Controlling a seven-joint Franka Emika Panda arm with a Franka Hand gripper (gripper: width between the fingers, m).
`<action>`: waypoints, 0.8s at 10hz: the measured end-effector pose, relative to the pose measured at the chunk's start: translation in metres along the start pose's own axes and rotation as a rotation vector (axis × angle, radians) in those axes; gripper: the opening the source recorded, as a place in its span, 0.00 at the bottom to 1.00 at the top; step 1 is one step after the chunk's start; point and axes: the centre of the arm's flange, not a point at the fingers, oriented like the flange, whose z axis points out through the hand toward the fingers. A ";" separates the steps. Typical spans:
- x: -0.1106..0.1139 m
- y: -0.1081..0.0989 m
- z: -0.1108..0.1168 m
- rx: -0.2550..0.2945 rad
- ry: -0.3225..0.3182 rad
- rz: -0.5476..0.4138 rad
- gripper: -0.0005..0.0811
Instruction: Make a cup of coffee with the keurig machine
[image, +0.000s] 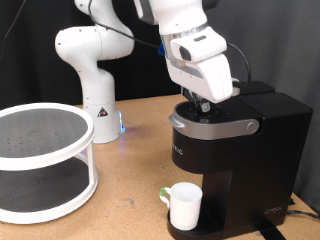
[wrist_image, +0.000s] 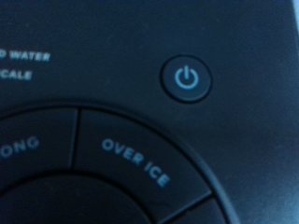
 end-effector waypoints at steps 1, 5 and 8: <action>-0.001 0.000 0.001 0.001 -0.002 0.000 0.01; -0.002 -0.001 0.002 0.010 -0.007 0.004 0.01; -0.002 0.007 0.003 0.071 -0.047 0.057 0.01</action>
